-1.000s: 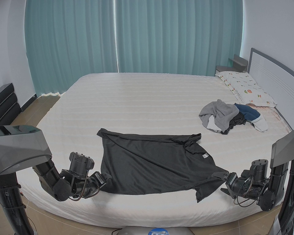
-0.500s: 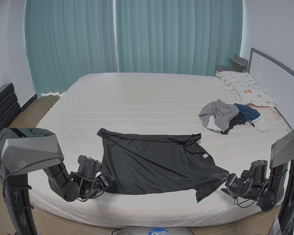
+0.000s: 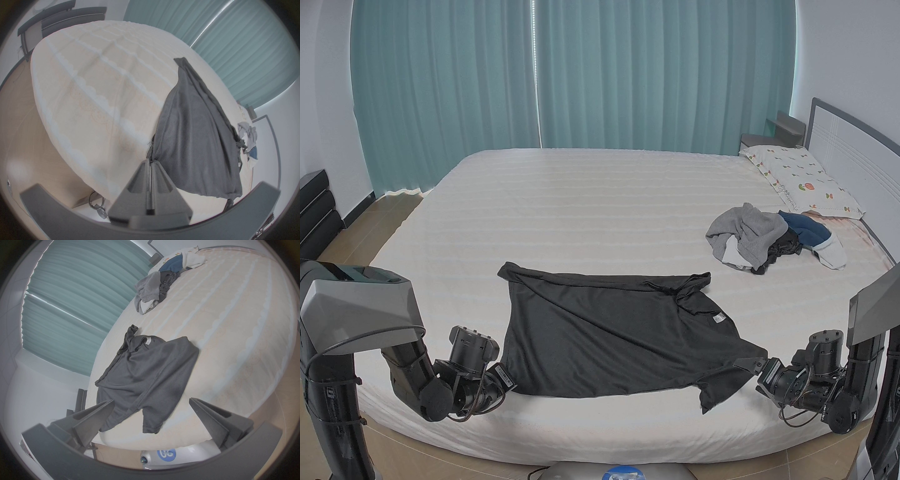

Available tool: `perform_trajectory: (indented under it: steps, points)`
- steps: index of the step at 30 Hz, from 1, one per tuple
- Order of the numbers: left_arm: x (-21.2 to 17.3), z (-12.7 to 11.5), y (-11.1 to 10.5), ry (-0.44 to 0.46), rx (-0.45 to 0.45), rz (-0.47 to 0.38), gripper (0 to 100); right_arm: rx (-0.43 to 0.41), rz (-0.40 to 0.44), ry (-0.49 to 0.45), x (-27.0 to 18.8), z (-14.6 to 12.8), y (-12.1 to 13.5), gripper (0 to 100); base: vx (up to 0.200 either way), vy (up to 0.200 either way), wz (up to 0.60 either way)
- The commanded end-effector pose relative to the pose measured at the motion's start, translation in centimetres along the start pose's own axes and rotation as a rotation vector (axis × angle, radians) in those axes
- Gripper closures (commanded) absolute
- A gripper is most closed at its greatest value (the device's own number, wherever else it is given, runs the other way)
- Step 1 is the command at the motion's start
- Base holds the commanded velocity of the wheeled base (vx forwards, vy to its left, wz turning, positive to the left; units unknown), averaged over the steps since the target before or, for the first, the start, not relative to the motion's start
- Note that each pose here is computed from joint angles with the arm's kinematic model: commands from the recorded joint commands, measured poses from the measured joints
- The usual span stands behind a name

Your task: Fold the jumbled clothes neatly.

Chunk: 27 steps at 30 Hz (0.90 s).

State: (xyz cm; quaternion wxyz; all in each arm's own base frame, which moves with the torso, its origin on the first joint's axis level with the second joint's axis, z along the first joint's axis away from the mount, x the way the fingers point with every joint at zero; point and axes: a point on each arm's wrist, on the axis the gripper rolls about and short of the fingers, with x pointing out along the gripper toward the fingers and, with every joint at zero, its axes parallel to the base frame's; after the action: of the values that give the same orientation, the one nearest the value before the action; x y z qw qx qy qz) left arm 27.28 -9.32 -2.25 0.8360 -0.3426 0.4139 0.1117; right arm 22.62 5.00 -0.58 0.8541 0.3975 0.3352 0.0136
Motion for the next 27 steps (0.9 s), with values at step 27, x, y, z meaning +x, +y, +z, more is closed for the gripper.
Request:
perform_trajectory:
  steps: [27]
  points:
    - [-2.9,3.1,3.9,-0.025,-0.014,0.117,100,-0.083,-0.076,-0.111,3.9,1.8,-1.9,0,0.0,0.0,0.0]
